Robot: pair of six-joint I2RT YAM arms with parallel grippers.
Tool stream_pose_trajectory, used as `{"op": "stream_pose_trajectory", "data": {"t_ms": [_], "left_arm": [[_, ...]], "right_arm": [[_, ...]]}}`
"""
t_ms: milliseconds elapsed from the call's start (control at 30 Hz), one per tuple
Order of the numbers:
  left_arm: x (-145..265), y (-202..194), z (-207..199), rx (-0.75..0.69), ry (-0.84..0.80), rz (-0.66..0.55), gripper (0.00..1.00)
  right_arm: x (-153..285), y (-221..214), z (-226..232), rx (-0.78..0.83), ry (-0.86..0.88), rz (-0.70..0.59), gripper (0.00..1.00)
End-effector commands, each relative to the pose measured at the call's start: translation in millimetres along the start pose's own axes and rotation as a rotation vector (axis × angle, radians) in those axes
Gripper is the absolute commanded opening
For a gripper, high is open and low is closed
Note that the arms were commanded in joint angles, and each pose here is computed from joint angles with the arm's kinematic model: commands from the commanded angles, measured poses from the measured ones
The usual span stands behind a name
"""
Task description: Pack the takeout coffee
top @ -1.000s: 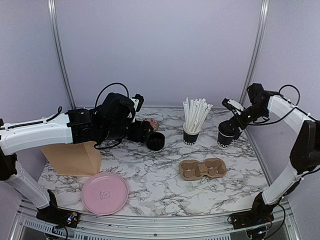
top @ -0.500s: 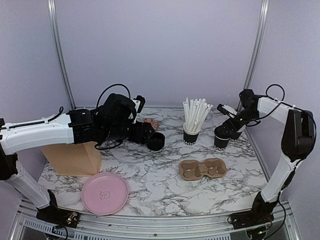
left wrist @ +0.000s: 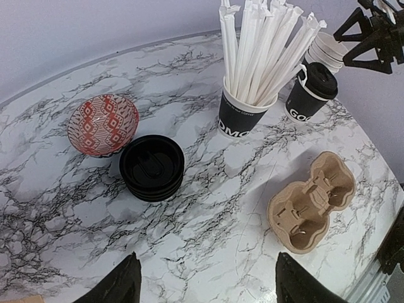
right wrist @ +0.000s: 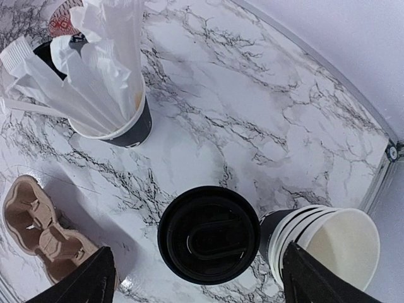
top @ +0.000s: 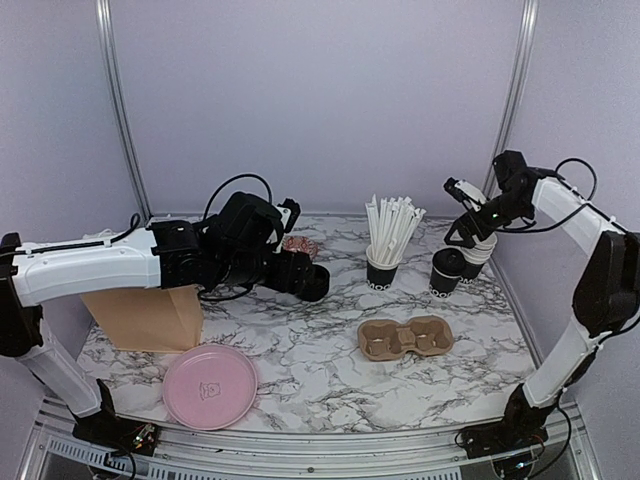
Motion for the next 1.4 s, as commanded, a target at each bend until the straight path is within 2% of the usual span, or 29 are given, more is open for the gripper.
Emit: {"op": "stream_pose_trajectory", "data": {"t_ms": [0, 133, 367, 533, 867, 1367], "left_arm": [[-1.3, 5.8, -5.0, -0.011, -0.018, 0.003, 0.73], [1.3, 5.9, -6.6, -0.007, -0.031, 0.006, 0.73], [2.6, 2.8, -4.9, -0.014, -0.033, 0.013, 0.7], [0.2, -0.4, -7.4, -0.015, -0.046, 0.03, 0.68], [1.9, -3.1, -6.5, -0.011, -0.052, 0.037, 0.66], [-0.9, -7.5, -6.1, -0.009, -0.053, 0.052, 0.65]], "right_arm": [[-2.3, -0.9, -2.8, -0.013, 0.002, 0.02, 0.88], [1.6, 5.2, -3.1, -0.011, 0.01, 0.001, 0.86], [21.0, 7.5, -37.0, 0.024, -0.225, 0.035, 0.75], [20.5, 2.1, -56.9, 0.003, -0.325, 0.083, 0.68], [0.7, -27.1, -71.3, -0.093, -0.3, 0.151, 0.51], [-12.2, -35.5, -77.7, -0.116, -0.259, 0.154, 0.29]]}}
Point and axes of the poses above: each gripper's point midway between its finger pads, its own x axis back along the fingers, its own z axis along the line the jaws close on, y = z × x, the point moved 2 cm from there along x, back along the fingers, and after that the axes turned 11 degrees about x, right-handed, at the moved point
